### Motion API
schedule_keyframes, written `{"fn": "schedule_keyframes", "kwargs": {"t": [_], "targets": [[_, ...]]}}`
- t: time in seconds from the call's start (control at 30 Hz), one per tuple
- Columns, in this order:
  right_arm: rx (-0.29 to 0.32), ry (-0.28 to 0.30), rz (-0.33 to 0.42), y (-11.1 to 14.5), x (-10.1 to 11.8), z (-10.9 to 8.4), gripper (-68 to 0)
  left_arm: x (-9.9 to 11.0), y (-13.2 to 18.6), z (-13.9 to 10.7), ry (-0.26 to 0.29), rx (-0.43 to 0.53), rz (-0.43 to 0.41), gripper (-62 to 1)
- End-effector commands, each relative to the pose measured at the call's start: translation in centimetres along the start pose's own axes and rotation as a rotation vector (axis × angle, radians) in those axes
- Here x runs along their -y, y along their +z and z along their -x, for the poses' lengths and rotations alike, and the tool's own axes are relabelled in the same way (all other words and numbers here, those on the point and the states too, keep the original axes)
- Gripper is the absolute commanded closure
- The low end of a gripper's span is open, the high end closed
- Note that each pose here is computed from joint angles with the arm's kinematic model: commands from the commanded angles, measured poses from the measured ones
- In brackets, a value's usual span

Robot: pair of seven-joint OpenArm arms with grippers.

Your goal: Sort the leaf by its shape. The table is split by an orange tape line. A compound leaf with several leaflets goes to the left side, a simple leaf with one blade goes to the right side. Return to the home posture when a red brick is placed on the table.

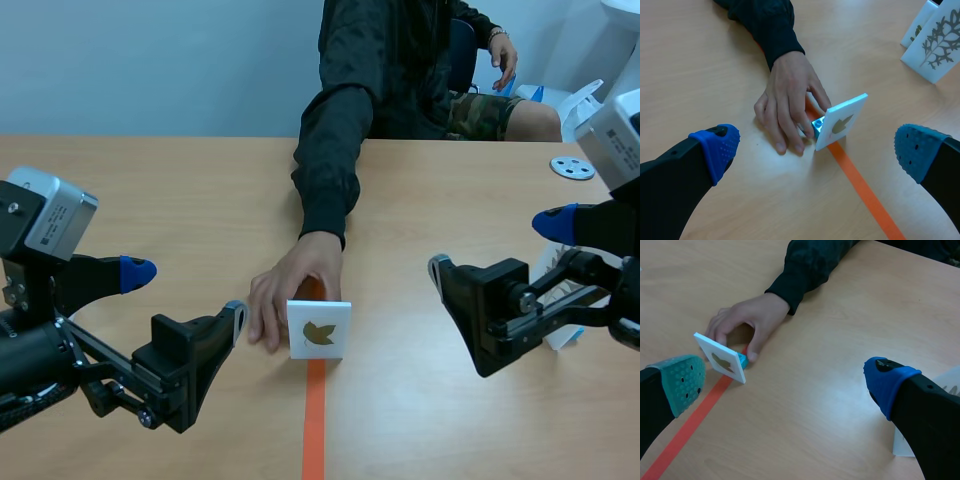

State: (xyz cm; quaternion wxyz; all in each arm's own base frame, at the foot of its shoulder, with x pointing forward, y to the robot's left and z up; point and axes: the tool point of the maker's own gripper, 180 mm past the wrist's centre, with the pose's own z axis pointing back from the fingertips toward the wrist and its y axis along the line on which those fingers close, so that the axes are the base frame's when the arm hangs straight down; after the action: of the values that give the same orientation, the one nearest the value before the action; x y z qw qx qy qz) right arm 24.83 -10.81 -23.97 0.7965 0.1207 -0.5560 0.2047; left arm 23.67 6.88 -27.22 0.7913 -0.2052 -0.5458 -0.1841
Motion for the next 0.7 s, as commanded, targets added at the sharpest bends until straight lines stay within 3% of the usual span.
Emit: {"fn": "schedule_keyframes", "kwargs": {"t": [0.0, 0.67], "targets": [[0.021, 0.008, 0.007, 0.03, 0.33, -0.58, -67.9, 0.64, 0.0, -0.76, 0.0, 0.028, 0.029, -62.3], [0.017, 0.014, 0.009, 0.03, 0.36, -0.52, -67.9, 0.57, 0.0, -0.36, -0.024, 0.011, 0.028, -62.3]]}}
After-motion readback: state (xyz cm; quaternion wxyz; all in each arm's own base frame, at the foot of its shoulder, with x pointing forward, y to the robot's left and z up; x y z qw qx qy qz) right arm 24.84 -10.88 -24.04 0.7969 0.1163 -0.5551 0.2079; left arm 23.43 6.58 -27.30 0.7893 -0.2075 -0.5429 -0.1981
